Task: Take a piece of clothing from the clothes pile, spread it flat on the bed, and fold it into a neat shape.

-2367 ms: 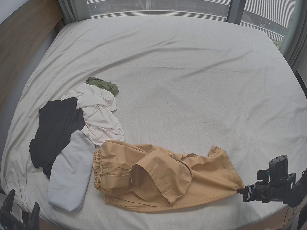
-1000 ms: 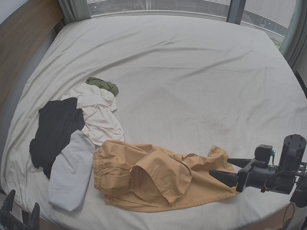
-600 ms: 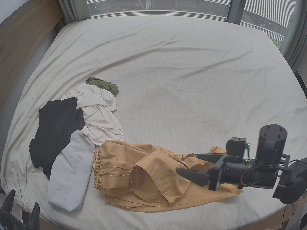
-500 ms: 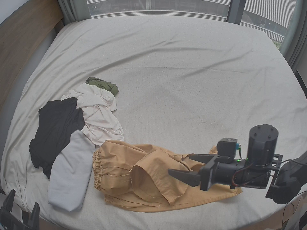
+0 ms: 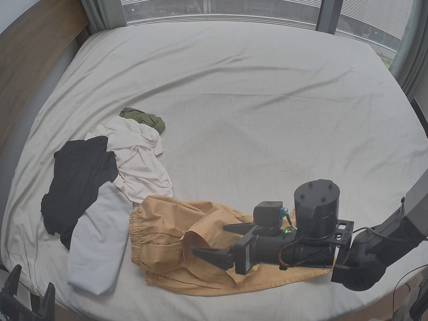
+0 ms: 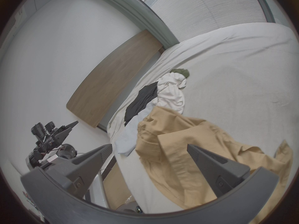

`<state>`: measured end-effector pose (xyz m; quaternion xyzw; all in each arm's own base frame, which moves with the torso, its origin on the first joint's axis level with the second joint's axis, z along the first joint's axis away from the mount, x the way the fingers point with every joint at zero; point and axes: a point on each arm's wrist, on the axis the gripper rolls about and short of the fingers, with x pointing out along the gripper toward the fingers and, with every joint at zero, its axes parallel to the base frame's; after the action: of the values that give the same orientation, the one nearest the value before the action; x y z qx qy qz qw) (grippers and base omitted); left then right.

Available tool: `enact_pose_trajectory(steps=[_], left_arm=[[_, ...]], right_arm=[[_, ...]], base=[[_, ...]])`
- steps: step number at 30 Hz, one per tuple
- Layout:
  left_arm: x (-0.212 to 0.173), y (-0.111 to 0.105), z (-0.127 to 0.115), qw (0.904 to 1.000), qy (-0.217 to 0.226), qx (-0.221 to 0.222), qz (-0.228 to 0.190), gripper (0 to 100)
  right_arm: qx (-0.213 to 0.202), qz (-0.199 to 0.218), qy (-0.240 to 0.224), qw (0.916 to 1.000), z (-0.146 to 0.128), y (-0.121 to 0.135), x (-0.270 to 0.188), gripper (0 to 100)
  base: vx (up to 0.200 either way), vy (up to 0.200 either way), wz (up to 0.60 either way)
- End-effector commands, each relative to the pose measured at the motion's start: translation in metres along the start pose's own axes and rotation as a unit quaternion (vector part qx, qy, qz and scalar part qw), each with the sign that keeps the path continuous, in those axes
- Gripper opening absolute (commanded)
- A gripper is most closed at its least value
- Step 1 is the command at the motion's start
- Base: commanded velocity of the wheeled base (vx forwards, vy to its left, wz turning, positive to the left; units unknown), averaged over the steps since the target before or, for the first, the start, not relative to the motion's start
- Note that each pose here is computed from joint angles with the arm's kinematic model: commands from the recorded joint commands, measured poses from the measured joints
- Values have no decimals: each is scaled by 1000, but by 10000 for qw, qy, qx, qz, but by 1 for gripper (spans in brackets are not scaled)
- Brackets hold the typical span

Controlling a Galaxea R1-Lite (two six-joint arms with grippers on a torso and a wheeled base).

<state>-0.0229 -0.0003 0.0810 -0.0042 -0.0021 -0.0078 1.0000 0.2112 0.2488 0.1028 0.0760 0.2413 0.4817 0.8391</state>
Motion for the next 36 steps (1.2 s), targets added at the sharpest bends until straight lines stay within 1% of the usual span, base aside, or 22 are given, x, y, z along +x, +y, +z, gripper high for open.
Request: enact_pose_trajectory(steps=[1, 8, 12, 18, 23, 26, 27, 28, 32, 36], left_arm=[[0, 0, -5, 10000, 6, -4, 1, 100], [0, 0, -5, 10000, 6, -4, 1, 100], [0, 0, -5, 10000, 6, -4, 1, 100], [0, 0, -5, 10000, 6, -4, 1, 100], [0, 0, -5, 10000, 6, -11, 1, 100], [0, 0, -5, 10000, 6, -11, 1, 100], [0, 0, -5, 10000, 6, -11, 1, 100], [0, 0, -5, 10000, 6, -11, 1, 100], [0, 0, -5, 10000, 6, -11, 1, 100], [0, 0, -5, 10000, 6, -11, 1, 100]], right_arm=[[2, 123, 196, 9997, -10, 5, 9, 100], [-9, 231, 449, 9987, -24, 10, 19, 100], [7, 398, 587, 9975, -29, 12, 27, 100], [42, 341, 673, 9971, -36, 3, 40, 100], [65, 302, 632, 9975, -34, -2, 48, 100], [84, 230, 554, 9982, -30, -7, 50, 100], [122, 137, 491, 9986, -27, -14, 51, 100], [126, 126, 478, 9987, -26, -15, 51, 100], [215, -131, 309, 9992, -18, -33, 50, 100], [256, -273, 253, 9990, -15, -41, 48, 100]], base=[[0, 0, 0], [0, 0, 0], [0, 0, 0], [0, 0, 0], [0, 0, 0], [0, 0, 0], [0, 0, 0], [0, 0, 0], [0, 0, 0], [0, 0, 0]])
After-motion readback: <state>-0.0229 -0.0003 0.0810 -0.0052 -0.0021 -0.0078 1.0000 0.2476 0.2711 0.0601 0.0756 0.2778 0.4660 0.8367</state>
